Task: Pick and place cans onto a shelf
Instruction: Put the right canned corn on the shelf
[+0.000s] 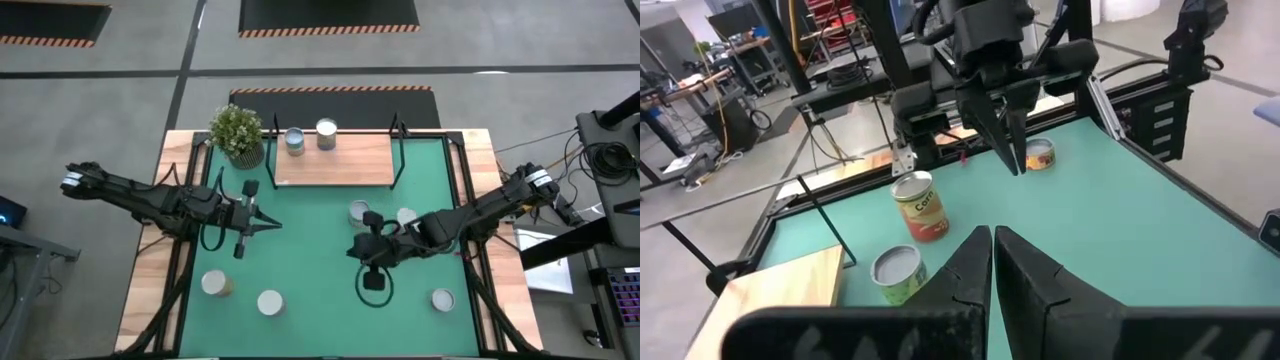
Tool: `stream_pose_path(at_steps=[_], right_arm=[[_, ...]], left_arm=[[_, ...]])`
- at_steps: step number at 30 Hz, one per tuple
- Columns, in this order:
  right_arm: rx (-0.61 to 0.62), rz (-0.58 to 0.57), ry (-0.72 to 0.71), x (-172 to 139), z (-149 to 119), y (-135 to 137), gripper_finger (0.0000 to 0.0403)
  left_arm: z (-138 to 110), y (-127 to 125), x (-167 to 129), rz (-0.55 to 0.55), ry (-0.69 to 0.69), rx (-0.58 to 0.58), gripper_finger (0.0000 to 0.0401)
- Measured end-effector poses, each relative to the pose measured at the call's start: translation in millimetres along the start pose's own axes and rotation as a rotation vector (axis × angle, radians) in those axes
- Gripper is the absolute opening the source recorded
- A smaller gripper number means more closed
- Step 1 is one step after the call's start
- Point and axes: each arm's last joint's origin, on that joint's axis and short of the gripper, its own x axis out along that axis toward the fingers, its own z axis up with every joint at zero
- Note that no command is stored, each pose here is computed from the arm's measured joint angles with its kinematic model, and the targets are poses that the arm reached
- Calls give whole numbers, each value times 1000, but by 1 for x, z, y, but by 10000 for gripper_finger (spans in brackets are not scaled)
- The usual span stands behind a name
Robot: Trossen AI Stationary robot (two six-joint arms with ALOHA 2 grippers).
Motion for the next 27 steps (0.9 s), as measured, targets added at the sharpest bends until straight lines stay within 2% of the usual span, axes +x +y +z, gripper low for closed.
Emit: stream_pose_path(at_steps=[8, 16, 20, 23, 27], right_arm=[[-107, 54, -72, 19, 0, 24, 13], [-188, 62, -102, 45, 1, 36, 13], [-229, -6, -50, 44, 0, 33, 13], [-176, -80, 10, 31, -1, 23, 13], [-95, -201, 139, 8, -15, 5, 13]], left_arm=[[3, 1, 0, 6, -28, -45, 0], [6, 1, 0, 9, -52, -106, 0], [6, 1, 0, 8, -51, -113, 0], [5, 1, 0, 7, -49, -113, 0], [5, 1, 0, 7, -48, -109, 0]])
